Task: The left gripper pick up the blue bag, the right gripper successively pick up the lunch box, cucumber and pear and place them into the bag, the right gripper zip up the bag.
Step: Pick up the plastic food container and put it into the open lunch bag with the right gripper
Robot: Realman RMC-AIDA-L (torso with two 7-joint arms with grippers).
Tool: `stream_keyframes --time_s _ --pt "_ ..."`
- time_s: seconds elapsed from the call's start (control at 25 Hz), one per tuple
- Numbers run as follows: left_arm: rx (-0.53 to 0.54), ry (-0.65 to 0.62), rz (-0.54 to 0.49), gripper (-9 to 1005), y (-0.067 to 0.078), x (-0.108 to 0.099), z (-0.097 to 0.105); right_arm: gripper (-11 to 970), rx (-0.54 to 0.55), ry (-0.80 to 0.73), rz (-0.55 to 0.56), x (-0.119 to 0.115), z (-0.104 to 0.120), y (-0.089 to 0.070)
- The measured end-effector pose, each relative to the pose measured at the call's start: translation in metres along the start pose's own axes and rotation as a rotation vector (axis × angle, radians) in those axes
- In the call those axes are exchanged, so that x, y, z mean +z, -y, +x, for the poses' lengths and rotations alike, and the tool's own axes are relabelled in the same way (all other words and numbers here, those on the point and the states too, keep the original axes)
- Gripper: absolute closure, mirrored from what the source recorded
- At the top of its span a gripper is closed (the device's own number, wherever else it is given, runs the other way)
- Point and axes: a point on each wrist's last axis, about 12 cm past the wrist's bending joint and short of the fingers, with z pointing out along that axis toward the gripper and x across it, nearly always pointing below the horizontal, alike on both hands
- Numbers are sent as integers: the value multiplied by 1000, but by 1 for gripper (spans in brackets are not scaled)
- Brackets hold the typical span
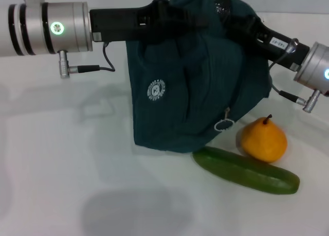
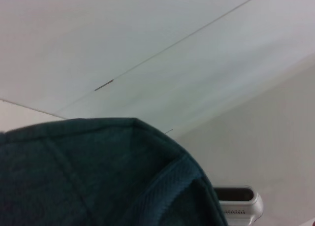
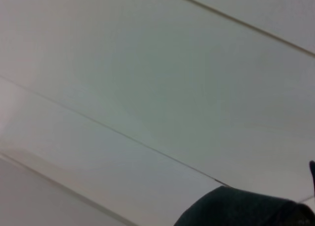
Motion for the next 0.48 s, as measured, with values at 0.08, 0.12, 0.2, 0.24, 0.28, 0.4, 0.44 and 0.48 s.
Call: stream_keyframes --time_s 0.08,0.12,0.2,0.24,0.28,0.4,0.44,0.48 --pt "0 2 -4 933 -1 -2 0 865 -3 -3 5 0 -1 0" --pt "1 4 -7 933 -1 -3 1 865 -5 -3 7 -1 -1 1" --pt "9 9 -15 933 -2 -5 1 866 -8 -3 11 -2 -2 1" --pt "15 12 -19 933 -3 -6 0 866 -9 -3 13 -3 -2 1" --pt "23 14 -22 933 -3 -7 -1 866 -11 -1 15 -4 -3 2" --pt "50 18 -25 933 -2 -7 -3 867 -14 -3 19 -5 -4 2" --pt "52 18 -25 933 -2 -7 -4 867 -17 -9 20 -5 -4 2" --pt "60 17 -24 933 -1 -6 -4 867 -20 -15 21 -5 -4 2"
